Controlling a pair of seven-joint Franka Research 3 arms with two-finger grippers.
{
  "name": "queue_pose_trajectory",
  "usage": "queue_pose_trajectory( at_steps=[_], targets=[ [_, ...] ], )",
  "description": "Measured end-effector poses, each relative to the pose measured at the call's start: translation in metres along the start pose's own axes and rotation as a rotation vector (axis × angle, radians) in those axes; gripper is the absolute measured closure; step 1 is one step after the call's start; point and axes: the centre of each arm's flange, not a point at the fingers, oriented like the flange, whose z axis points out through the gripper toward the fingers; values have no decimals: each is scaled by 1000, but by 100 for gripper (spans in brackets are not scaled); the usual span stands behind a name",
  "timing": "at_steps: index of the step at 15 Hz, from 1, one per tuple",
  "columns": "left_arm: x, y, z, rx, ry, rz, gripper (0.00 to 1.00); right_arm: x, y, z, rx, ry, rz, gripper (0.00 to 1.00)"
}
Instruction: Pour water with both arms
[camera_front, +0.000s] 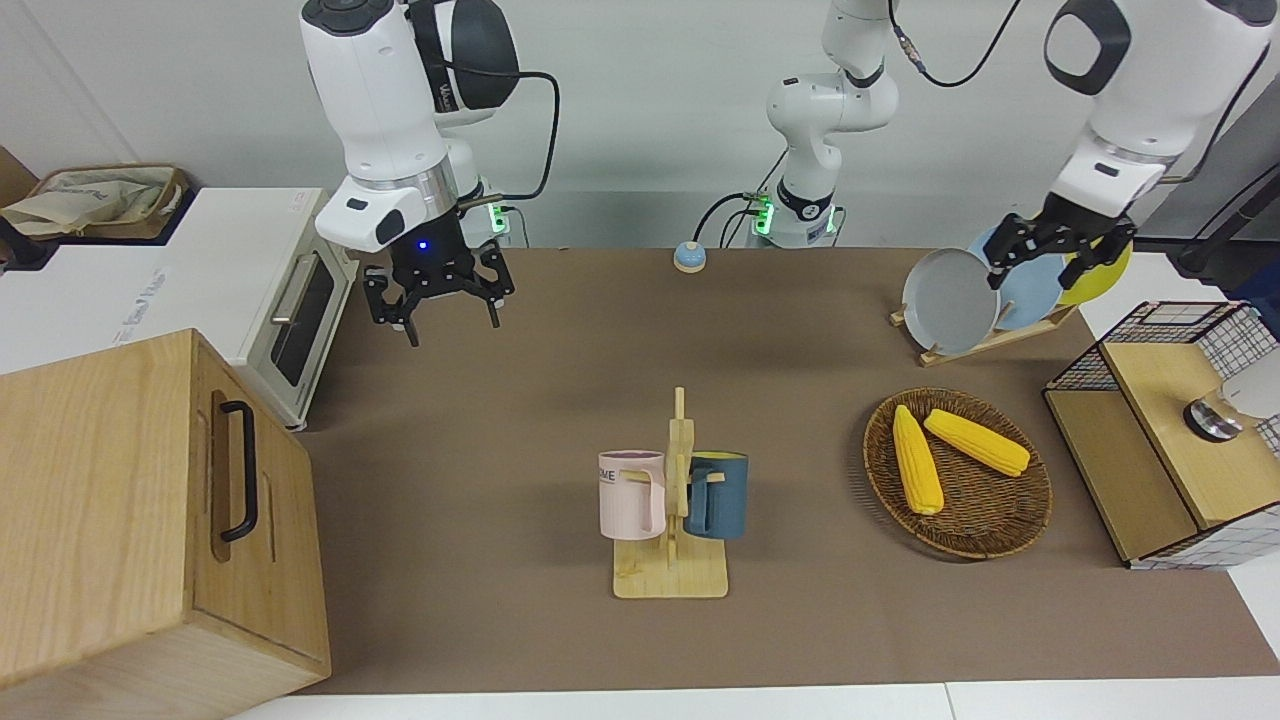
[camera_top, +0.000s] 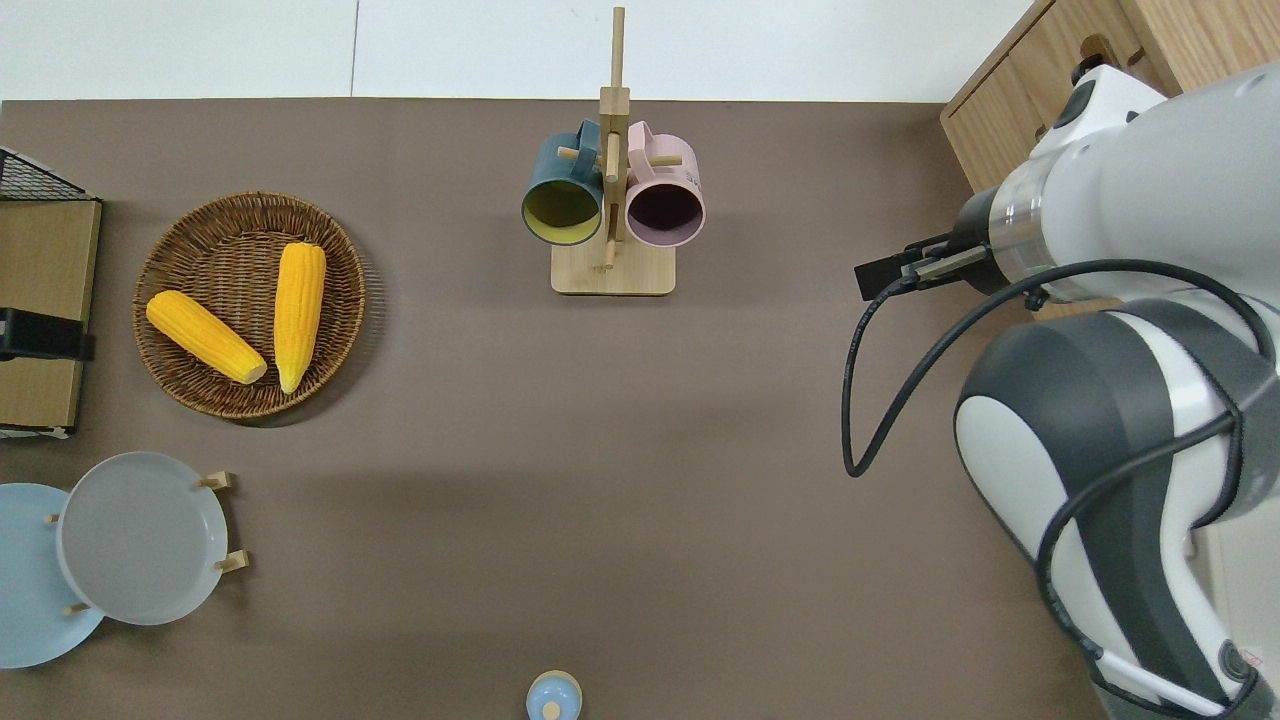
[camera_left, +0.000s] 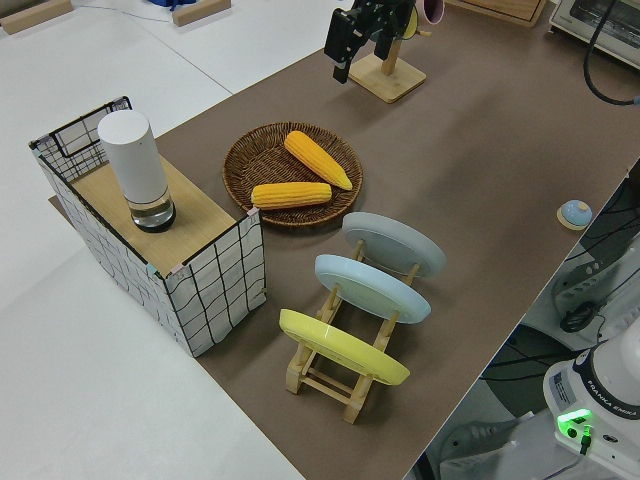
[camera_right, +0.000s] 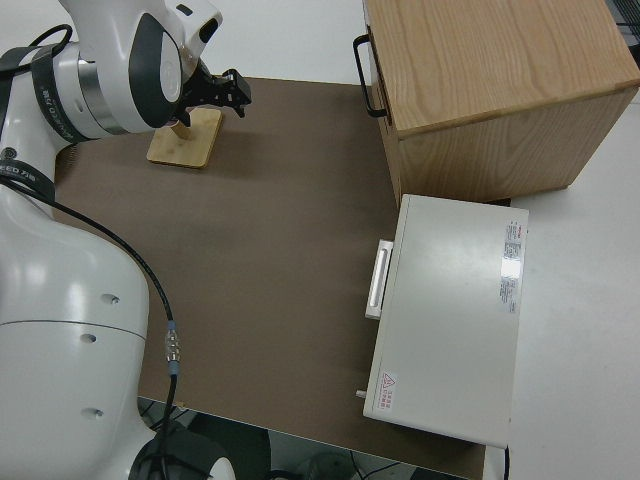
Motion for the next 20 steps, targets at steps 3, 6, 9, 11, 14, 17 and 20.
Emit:
queue_pose_trajectory(
  at_steps=[3, 6, 9, 11, 14, 17, 20],
  targets=[
    [-8, -45, -3, -15, 32, -1, 1, 7, -1, 4, -2, 35, -6, 1],
    [-14, -81, -4, -9, 62, 8, 1, 19, -31, 11, 2, 100, -67, 1],
    [-18, -115, -2, -21, 113, 0, 1, 30, -63, 24, -7, 156, -137, 1],
    [-24, -142, 2, -51, 146, 0, 1, 37, -75, 31, -19, 197, -209, 1],
    [-31, -188, 13, -29, 197, 13, 1, 43, -93, 39, -63, 234, -312, 1],
    [-31, -228, 28, 17, 265, 22, 1, 51, -110, 55, -96, 285, -380, 1],
    [-33, -260, 37, 34, 360, 12, 1, 59, -117, 84, -112, 303, -423, 1]
  ],
)
